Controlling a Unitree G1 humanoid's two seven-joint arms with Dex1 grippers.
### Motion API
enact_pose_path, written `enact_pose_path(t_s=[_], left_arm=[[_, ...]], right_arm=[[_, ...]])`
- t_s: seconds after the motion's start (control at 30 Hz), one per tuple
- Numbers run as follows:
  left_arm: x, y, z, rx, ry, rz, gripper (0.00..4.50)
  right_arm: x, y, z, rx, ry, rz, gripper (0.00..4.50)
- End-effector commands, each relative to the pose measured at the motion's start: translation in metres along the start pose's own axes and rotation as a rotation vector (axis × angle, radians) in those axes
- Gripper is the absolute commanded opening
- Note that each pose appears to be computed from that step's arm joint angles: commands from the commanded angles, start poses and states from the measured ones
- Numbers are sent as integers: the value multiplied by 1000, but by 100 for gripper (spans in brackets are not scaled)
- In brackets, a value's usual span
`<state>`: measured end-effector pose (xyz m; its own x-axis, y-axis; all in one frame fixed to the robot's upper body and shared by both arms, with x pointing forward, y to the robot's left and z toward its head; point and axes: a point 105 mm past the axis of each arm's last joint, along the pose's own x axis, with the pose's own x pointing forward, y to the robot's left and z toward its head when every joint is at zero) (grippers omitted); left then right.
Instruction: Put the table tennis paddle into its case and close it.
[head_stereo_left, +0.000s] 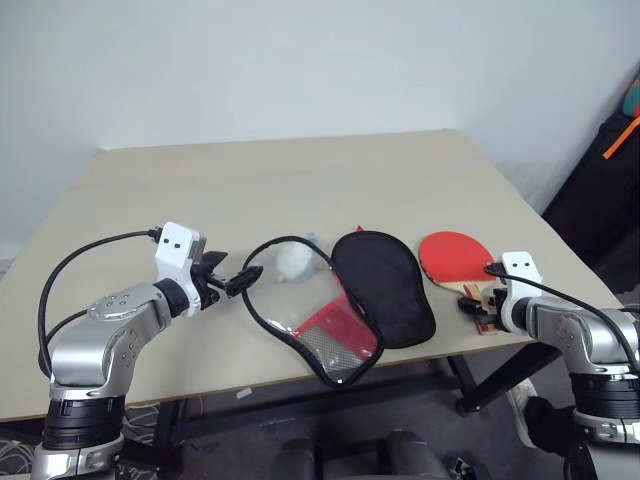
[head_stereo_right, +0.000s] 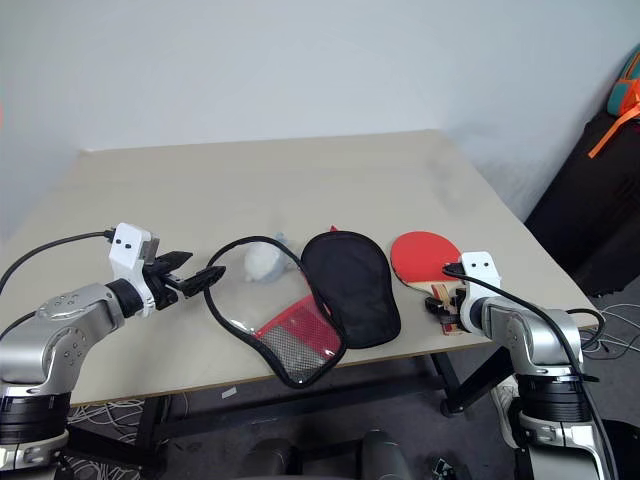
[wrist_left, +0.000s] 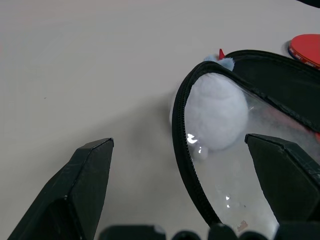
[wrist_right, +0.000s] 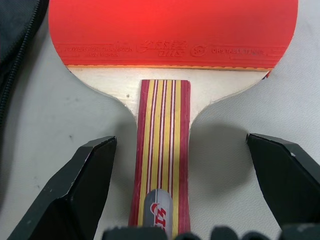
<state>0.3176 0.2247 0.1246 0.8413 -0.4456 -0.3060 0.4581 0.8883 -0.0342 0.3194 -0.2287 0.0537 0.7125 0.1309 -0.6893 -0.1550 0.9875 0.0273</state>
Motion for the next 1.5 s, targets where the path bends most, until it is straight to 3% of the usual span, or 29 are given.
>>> enact_pose_path(t_s=[0.03,0.17,0.23,0.53,0.73,0.87,1.13,1.33,1.5], left_arm=[[0,0,15,42,-50,2,448],[0,0,15,45,-47,1,448],[0,0,15,46,-46,1,450],[0,-2,13,45,-40,-6,450],[1,-2,13,44,-39,-9,450],[0,-1,12,43,-38,-6,450],[1,-1,11,42,-32,-9,450],[0,0,10,45,-29,-7,450],[-2,3,10,48,-26,0,450]], right_arm=[[-1,3,16,-22,-56,4,450],[0,7,15,-28,-52,17,450],[0,9,15,-31,-52,20,412],[-1,10,17,-34,-56,17,115],[-1,7,22,-29,-71,-6,113],[-5,11,46,-16,-167,-5,113],[-18,69,87,-40,-290,148,113],[-20,111,76,-62,-256,235,113],[-17,127,55,-63,-186,259,113]])
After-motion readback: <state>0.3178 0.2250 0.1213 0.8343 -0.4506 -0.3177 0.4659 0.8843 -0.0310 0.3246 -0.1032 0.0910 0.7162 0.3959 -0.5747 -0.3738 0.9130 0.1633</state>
